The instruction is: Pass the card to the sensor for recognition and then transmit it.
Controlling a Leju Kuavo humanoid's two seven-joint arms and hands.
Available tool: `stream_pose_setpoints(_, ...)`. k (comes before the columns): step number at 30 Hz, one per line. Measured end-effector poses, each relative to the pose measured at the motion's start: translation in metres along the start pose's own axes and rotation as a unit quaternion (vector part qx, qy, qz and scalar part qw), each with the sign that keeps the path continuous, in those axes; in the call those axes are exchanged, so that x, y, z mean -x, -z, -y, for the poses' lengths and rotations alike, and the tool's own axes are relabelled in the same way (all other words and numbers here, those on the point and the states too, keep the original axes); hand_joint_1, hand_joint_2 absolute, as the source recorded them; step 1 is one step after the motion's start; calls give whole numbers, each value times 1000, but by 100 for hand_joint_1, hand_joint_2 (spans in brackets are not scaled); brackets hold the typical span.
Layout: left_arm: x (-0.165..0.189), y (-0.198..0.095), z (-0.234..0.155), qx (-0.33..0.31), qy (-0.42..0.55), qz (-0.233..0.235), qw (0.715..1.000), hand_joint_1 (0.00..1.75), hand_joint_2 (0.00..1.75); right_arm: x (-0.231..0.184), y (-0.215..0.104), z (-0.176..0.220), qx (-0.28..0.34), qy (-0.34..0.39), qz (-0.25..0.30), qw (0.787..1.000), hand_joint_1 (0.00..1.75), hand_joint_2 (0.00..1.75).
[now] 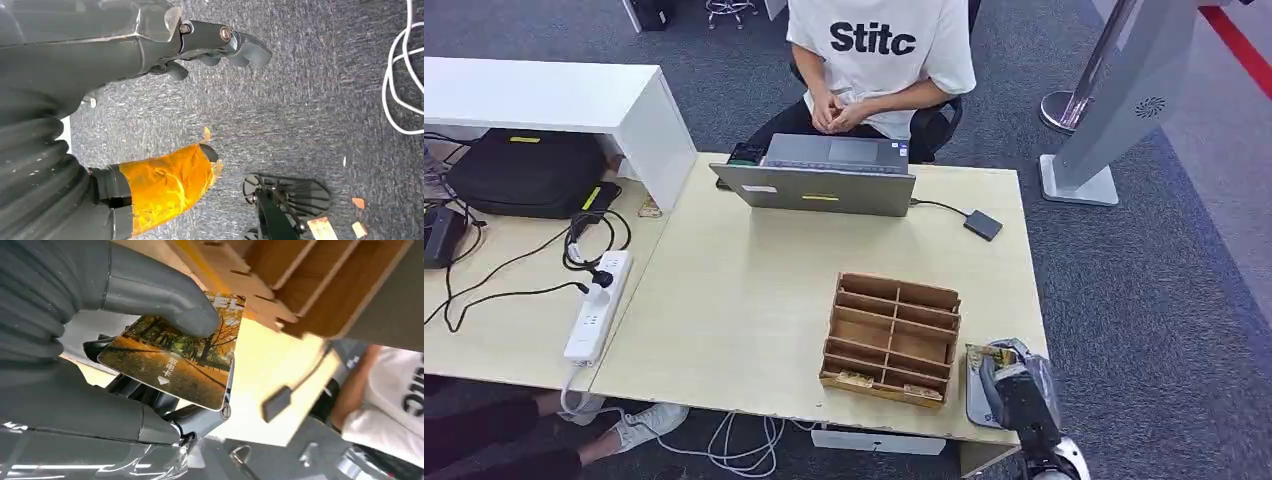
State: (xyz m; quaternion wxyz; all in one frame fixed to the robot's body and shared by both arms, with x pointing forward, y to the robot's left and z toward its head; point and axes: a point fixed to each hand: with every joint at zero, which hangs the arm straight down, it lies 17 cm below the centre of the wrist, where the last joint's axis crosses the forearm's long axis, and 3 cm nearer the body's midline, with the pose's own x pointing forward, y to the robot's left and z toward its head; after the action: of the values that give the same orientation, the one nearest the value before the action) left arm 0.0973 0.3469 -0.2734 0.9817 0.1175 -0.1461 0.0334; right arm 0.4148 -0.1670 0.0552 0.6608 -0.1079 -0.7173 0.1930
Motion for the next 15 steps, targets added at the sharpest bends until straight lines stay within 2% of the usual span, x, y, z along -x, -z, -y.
stream_pose_setpoints(6, 0, 0, 0, 1, 3, -1, 1000, 0, 175, 26, -1, -10, -15, -6, -36, 999, 175, 175)
stream_pose_setpoints(15, 0, 0, -1, 1, 3, -1, 1000, 0, 175, 32, 5, -13, -21, -9, -43, 999, 175, 175)
